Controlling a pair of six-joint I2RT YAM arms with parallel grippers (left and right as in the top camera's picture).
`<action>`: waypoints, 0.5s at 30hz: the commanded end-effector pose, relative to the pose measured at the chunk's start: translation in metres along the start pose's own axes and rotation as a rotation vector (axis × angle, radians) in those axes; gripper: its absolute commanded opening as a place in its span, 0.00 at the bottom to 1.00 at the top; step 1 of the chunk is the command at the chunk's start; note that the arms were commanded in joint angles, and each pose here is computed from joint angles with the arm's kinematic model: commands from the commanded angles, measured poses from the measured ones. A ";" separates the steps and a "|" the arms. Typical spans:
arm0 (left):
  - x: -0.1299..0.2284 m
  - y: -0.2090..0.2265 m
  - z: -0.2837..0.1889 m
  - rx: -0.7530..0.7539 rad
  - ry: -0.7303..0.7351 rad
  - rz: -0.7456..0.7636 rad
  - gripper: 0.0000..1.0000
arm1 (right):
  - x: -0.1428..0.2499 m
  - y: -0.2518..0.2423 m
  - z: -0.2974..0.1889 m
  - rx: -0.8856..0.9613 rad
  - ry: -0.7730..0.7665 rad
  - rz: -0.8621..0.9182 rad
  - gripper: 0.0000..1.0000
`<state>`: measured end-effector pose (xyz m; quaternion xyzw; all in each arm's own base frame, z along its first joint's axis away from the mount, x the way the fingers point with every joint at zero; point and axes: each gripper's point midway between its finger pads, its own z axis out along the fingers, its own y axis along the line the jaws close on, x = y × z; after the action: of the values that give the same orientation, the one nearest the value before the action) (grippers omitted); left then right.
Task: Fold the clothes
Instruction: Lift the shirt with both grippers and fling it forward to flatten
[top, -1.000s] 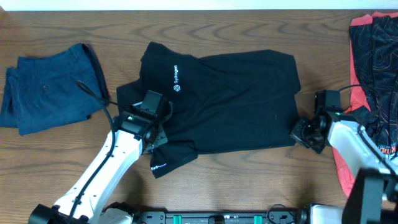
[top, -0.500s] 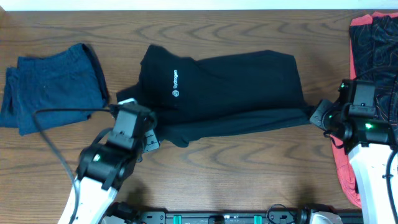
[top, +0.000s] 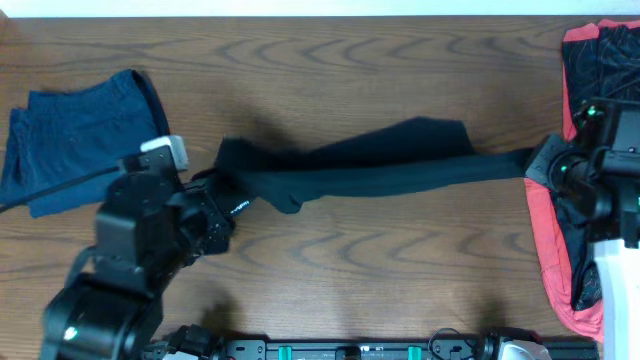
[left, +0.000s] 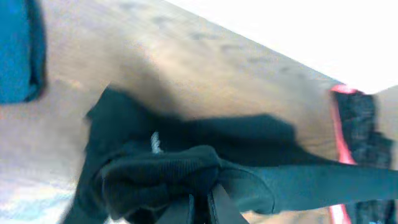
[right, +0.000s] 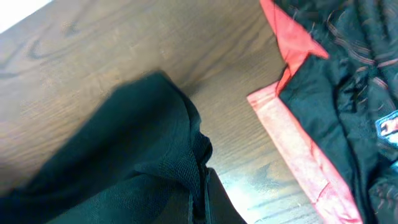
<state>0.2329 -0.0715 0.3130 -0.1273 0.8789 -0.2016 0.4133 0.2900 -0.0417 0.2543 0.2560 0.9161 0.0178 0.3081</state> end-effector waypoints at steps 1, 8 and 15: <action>-0.024 -0.026 -0.037 0.103 -0.068 0.053 0.06 | -0.023 0.002 -0.036 -0.006 -0.093 -0.028 0.01; -0.042 -0.056 -0.095 0.228 -0.127 0.076 0.06 | -0.047 0.001 -0.108 -0.031 -0.243 -0.011 0.01; -0.059 -0.054 -0.117 0.190 -0.217 0.126 0.06 | -0.068 0.000 -0.156 -0.043 -0.376 -0.018 0.01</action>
<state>0.1797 -0.0764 0.4401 -0.0530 0.8156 -0.2721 0.5079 0.2491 -0.0477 0.4007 0.2453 0.8554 0.0094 0.4562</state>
